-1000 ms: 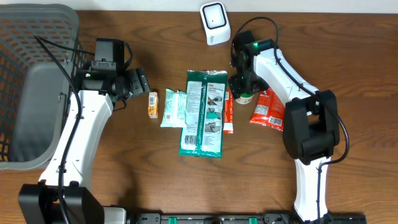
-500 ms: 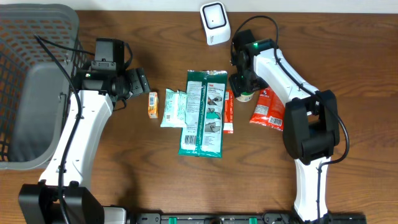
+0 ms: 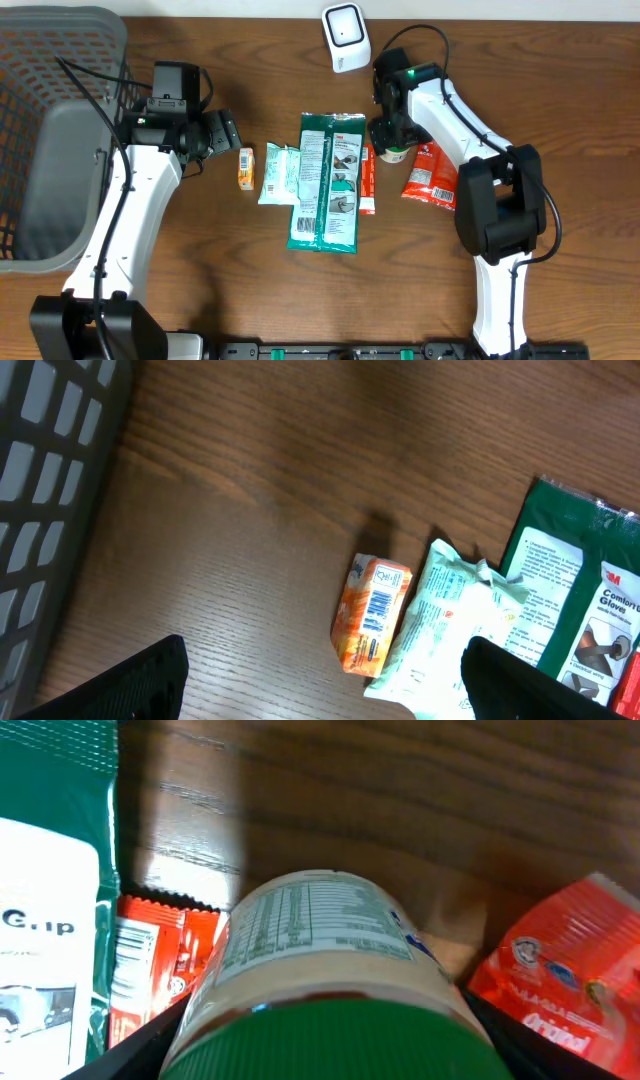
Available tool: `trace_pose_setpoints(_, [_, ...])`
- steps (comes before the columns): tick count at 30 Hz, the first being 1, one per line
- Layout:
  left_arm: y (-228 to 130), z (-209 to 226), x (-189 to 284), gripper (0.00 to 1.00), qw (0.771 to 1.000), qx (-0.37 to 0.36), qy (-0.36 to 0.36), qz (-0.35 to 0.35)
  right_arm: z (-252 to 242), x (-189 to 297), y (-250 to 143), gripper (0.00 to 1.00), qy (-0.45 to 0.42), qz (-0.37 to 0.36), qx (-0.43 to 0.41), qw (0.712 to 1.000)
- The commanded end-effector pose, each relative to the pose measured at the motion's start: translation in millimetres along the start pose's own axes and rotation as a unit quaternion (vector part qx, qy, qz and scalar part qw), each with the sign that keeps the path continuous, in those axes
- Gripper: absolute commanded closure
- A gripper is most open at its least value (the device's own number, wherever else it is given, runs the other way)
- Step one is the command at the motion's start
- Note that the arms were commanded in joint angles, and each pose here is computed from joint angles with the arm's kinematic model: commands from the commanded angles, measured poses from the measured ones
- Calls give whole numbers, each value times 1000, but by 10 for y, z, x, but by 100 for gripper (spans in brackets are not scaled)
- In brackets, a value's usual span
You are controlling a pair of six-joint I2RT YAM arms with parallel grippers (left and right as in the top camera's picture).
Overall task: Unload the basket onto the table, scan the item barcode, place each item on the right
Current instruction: 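Adjust the grip on the jar and lift it with the right gripper, then carry the jar with the right gripper up toward the white scanner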
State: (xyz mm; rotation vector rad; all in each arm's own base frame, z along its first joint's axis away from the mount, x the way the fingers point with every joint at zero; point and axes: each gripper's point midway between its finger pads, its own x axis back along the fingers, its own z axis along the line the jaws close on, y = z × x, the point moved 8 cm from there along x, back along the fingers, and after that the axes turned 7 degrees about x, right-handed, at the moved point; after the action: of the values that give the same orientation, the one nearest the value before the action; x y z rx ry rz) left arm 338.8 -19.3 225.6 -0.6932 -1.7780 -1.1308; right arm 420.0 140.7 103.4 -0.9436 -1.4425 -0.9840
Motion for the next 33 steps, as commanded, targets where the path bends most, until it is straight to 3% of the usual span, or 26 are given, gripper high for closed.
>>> trace_pose_setpoints(1, [54, -8, 54, 12, 1000, 2, -2, -10, -62, 63, -21, 30, -7, -9, -21, 1000])
trace_pose_setpoints(11, [54, -8, 54, 12, 1000, 2, -2, -10, -59, 64, -7, 34, -7, -14, -9, 1000])
trace_pose_setpoints(18, [54, -8, 54, 12, 1000, 2, -2, -10, -10, 67, -8, 34, -8, -12, 79, 997])
trace_pose_setpoints(25, [53, -8, 53, 12, 1000, 2, -2, -10, 10, 110, 22, 19, -8, -18, 70, 997])
trace_pose_setpoints(33, [53, -8, 53, 12, 1000, 2, -2, -10, 0, 108, 10, 22, -6, -15, -1, 1000])
